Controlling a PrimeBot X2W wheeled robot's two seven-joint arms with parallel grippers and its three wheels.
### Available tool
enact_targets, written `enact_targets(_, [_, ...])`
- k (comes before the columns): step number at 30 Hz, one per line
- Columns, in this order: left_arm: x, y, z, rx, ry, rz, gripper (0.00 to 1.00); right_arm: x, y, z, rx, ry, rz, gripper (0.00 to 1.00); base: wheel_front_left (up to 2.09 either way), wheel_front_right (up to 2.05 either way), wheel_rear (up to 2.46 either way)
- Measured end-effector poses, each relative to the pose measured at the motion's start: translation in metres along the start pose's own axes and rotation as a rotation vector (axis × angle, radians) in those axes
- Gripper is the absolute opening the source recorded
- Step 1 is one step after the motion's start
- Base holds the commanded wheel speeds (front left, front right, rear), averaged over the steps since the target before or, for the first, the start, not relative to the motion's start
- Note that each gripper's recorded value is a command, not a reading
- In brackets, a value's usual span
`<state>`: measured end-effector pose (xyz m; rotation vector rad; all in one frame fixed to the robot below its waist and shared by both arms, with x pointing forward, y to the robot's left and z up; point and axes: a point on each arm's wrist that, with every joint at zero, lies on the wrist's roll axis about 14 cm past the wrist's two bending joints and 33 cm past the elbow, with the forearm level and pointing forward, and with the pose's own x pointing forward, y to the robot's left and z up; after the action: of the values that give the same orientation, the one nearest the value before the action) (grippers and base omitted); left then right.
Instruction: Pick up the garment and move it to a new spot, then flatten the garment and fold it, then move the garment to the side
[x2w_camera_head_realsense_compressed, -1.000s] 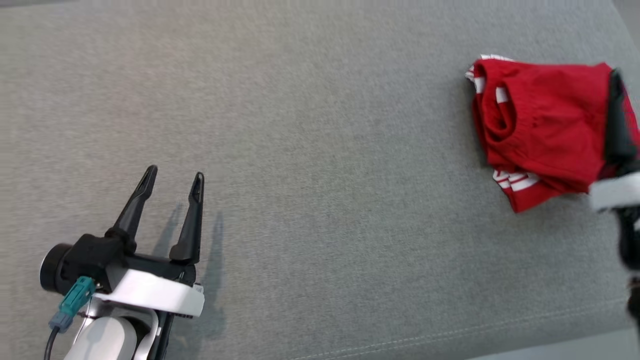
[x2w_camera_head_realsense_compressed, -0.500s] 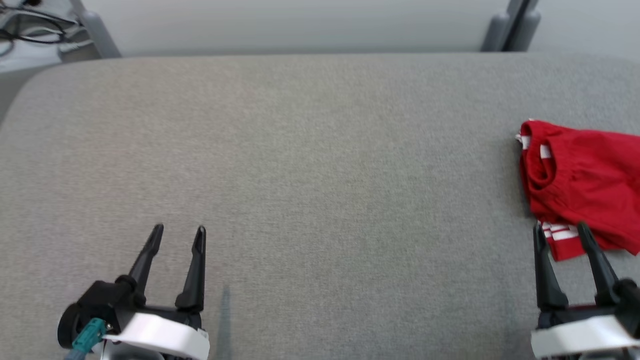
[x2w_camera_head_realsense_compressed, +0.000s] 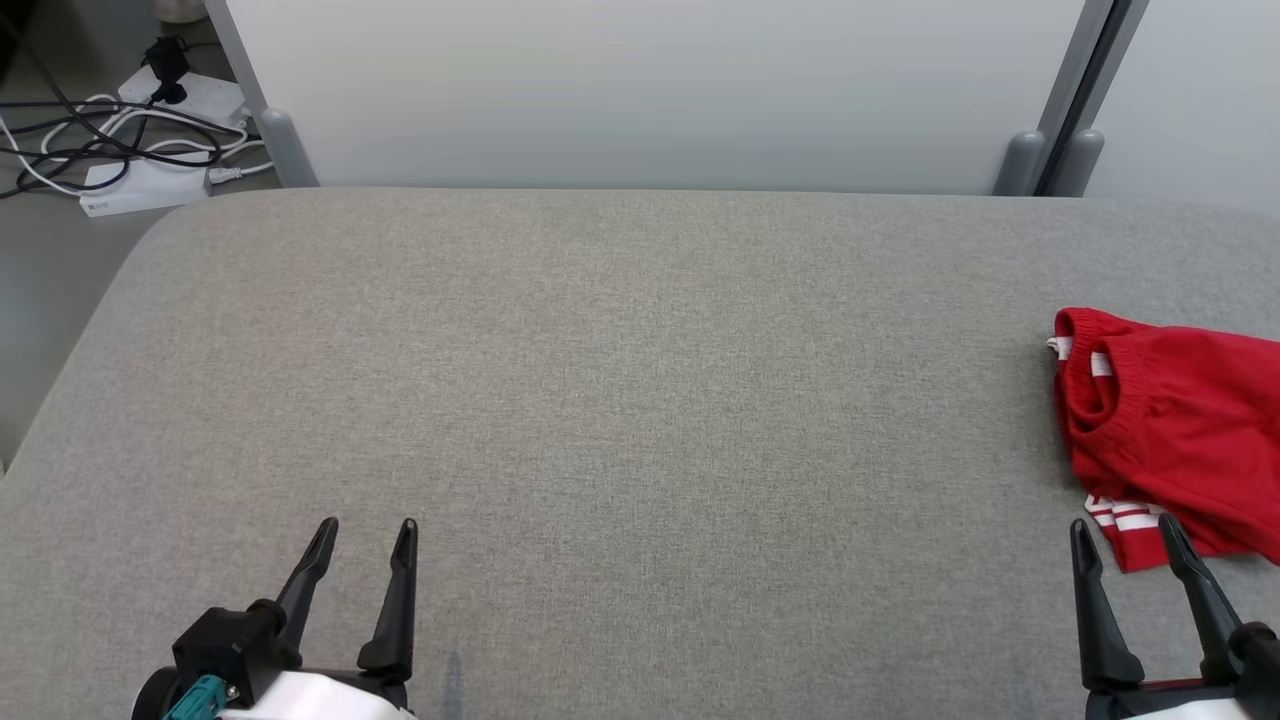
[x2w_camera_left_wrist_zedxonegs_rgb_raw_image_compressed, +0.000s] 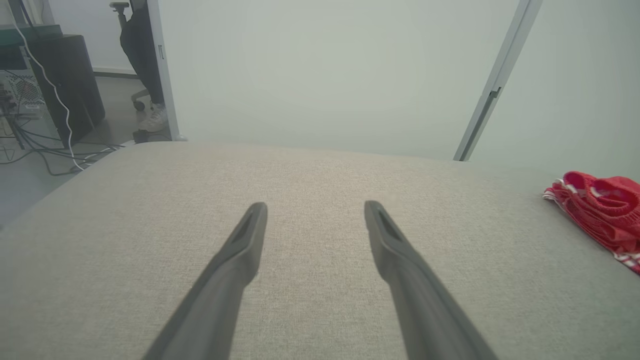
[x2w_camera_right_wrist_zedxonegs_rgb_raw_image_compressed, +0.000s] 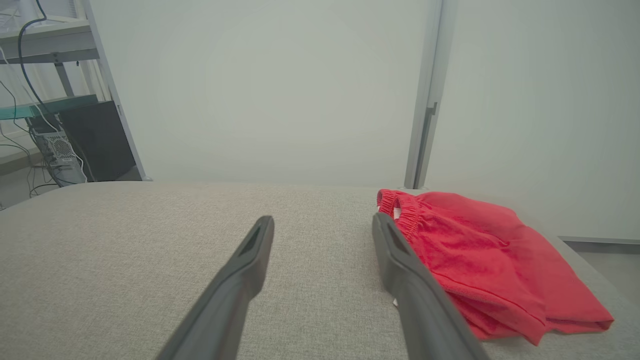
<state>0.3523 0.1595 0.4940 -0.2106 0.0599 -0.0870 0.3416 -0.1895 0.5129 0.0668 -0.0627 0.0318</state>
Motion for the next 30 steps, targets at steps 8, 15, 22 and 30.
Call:
enact_targets(8, [-0.001,-0.002,-0.003,0.001,0.008,-0.01,1.0,-0.005,0.0,-0.001,0.001,0.012,-0.002,1.0,0.0,0.0,0.0])
enact_targets(15, [-0.003,-0.002,-0.012,0.0,0.036,-0.006,0.0,-0.006,0.0,-0.008,0.015,0.032,-0.005,0.0,0.0,0.0,0.0])
enact_targets(22, [-0.009,-0.002,-0.028,-0.057,0.088,0.015,0.0,-0.01,0.0,-0.017,0.085,0.056,-0.021,0.0,0.0,0.0,0.0])
enact_targets(30, [-0.008,0.002,-0.033,-0.147,0.117,0.037,0.0,-0.01,0.0,-0.023,0.184,0.074,-0.033,0.0,0.0,0.0,0.0])
